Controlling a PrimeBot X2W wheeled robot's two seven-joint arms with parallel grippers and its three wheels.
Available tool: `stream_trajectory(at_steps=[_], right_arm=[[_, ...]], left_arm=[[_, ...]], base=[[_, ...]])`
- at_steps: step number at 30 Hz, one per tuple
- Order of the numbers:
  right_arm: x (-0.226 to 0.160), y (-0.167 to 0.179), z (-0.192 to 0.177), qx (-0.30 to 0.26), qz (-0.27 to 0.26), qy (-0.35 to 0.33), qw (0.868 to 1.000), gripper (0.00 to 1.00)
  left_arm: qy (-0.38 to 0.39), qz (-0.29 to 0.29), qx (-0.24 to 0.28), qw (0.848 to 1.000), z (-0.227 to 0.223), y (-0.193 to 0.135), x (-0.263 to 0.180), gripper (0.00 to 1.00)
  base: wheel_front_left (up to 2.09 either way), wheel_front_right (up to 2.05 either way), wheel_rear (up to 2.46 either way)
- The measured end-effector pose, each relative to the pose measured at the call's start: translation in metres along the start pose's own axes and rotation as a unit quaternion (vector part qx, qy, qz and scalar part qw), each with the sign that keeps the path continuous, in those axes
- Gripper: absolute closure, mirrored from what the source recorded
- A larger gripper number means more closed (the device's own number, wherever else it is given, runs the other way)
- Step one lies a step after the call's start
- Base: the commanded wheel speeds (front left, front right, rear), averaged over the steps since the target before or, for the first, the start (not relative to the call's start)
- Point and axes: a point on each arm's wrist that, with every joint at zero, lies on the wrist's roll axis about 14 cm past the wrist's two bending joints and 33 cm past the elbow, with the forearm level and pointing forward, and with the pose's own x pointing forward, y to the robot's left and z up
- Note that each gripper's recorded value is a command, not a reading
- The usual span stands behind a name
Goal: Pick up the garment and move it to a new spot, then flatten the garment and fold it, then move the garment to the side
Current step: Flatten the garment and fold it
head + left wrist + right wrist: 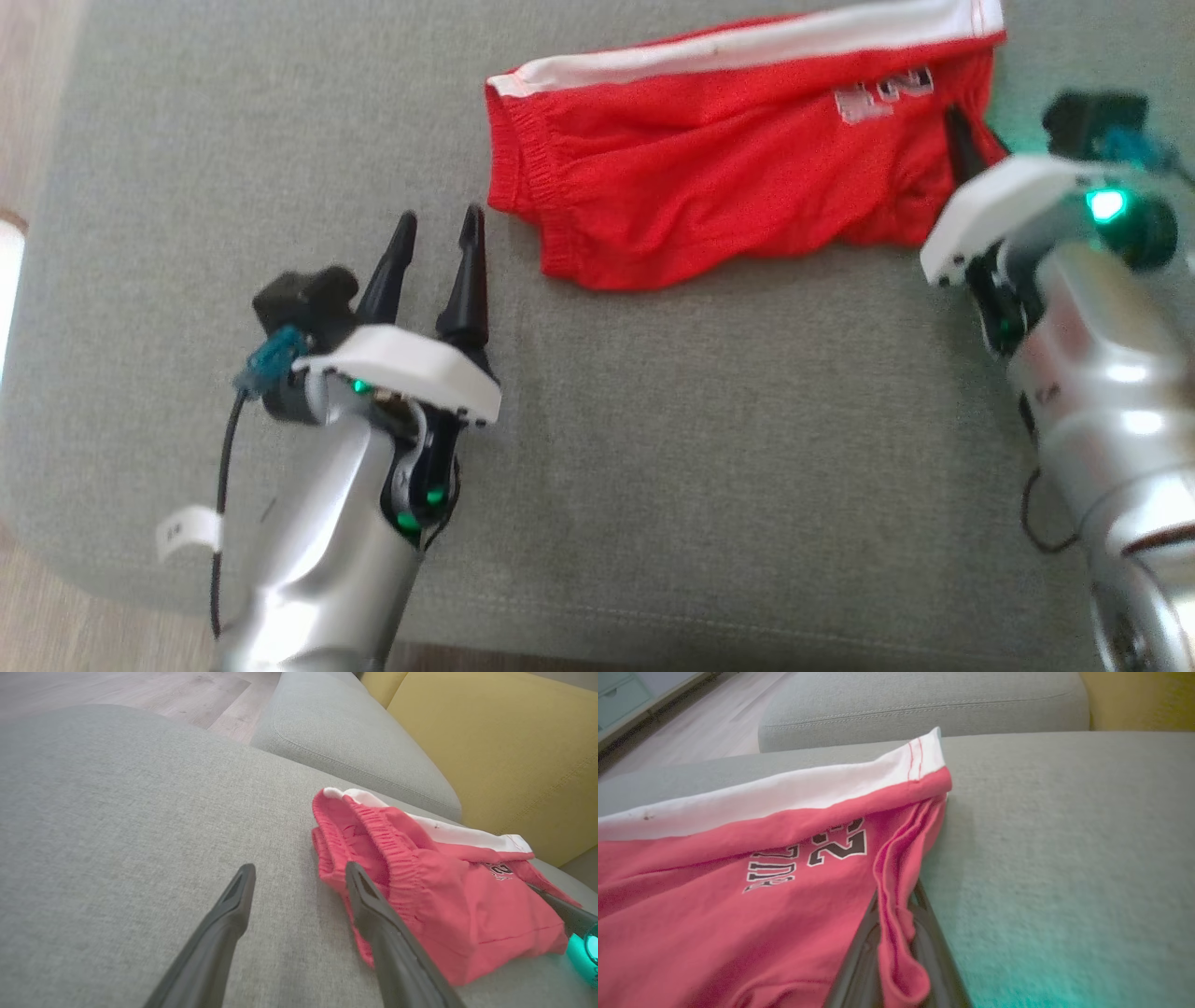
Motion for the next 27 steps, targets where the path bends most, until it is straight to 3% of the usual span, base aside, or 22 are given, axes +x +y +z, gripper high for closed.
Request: stream_trajectory(at_steps=[8, 13, 19, 27], right_arm=[[-0.044, -0.024, 0.006, 0.064, -0.034, -0.052, 0.996, 1.00], [-0.062, -0.033, 0.046, 0.042, -0.027, -0.117, 0.992, 1.00], [-0.058, 0.024, 0.080, 0.007, 0.055, -0.153, 0.987, 1.00], [-0.047, 0.121, 0.075, -0.022, 0.167, -0.123, 0.978, 1.00]], left_arm=[[0.006, 0.005, 0.010, 1.000, -0.007, -0.003, -0.028, 0.00], [0.018, 0.004, 0.008, 1.000, -0.017, -0.004, -0.038, 0.00], [0.017, 0.012, 0.006, 1.000, -0.016, 0.004, -0.046, 0.00], [0.008, 0.034, 0.009, 0.999, -0.009, 0.018, -0.063, 0.00]], base=[[0.00, 0.00, 0.00], [0.00, 0.00, 0.00], [0.00, 0.00, 0.00], [0.00, 0.00, 0.00]])
